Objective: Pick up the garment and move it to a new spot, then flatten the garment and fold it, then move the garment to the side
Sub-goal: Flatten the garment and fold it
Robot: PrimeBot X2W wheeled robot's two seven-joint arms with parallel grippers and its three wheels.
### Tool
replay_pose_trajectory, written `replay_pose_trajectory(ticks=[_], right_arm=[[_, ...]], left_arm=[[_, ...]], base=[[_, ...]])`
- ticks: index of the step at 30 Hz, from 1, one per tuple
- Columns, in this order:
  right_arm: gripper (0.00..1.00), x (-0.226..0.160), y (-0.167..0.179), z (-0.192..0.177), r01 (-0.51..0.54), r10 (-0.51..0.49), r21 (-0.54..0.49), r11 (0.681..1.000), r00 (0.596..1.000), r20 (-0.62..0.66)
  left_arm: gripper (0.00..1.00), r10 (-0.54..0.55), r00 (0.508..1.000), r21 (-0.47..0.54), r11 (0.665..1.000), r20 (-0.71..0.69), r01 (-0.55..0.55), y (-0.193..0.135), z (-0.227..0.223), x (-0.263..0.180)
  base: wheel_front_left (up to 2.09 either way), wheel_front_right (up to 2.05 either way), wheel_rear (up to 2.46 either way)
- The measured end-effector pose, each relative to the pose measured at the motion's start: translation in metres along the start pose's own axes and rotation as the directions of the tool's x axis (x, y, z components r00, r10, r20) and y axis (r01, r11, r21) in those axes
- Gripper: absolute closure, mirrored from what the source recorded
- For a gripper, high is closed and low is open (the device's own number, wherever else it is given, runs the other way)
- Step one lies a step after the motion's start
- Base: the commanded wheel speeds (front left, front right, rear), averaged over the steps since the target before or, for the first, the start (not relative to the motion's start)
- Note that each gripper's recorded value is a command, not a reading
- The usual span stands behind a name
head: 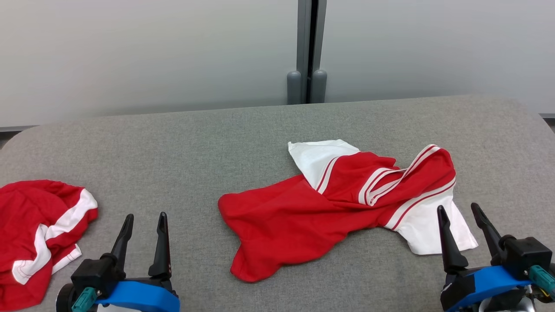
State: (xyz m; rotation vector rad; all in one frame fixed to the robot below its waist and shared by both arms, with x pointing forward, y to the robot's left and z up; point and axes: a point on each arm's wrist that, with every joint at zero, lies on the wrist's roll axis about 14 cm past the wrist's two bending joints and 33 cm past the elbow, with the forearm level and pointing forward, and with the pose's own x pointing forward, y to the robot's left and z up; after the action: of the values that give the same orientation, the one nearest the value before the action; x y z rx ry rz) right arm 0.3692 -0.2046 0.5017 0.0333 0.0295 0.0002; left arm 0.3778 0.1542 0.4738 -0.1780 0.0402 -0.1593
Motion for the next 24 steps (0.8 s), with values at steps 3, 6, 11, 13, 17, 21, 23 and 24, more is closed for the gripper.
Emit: replay_pose_trajectory(ticks=[3,6,11,13,17,21,23,24], right_arm=[[0.0,-0.004,0.0,0.003,0.004,-0.004,0.005,1.0,1.0,0.005],[0.0,-0.004,0.001,0.005,0.001,-0.001,0.021,1.0,1.0,0.007],[0.0,-0.003,0.006,0.006,-0.013,0.012,0.038,0.999,1.0,0.011],[0.0,-0.003,0.008,0.005,-0.019,0.019,0.042,0.999,1.0,0.005],[0.0,-0.004,0.013,0.0,-0.03,0.031,0.059,0.998,0.999,-0.008],[0.0,-0.003,0.017,-0.005,-0.041,0.043,0.068,0.997,0.999,-0.022],[0.0,-0.003,0.019,-0.007,-0.045,0.047,0.069,0.997,0.998,-0.03],[0.0,-0.002,0.019,-0.008,-0.045,0.048,0.07,0.997,0.998,-0.033]], left_arm=[[0.0,0.007,1.0,-0.005,1.0,-0.002,-0.007,0.0,-0.001,-0.004],[0.0,0.006,1.0,-0.011,1.0,-0.005,-0.006,0.0,-0.003,-0.006],[0.0,-0.013,1.0,-0.01,1.0,-0.02,0.013,-0.007,-0.008,-0.007],[0.0,-0.038,0.999,-0.003,0.999,-0.027,0.038,-0.015,-0.009,-0.004],[0.0,-0.099,0.991,-0.021,0.995,-0.084,0.098,-0.037,-0.018,0.005],[0.0,-0.112,0.973,-0.047,0.993,-0.2,0.104,-0.047,-0.039,0.016],[0.0,-0.101,0.96,-0.069,0.994,-0.263,0.086,-0.049,-0.05,0.023],[0.0,-0.094,0.952,-0.076,0.994,-0.291,0.075,-0.049,-0.055,0.026]], base=[[0.0,0.0,0.0],[0.0,0.0,0.0],[0.0,0.0,0.0],[0.0,0.0,0.0],[0.0,0.0,0.0],[0.0,0.0,0.0],[0.0,0.0,0.0],[0.0,0.0,0.0]])
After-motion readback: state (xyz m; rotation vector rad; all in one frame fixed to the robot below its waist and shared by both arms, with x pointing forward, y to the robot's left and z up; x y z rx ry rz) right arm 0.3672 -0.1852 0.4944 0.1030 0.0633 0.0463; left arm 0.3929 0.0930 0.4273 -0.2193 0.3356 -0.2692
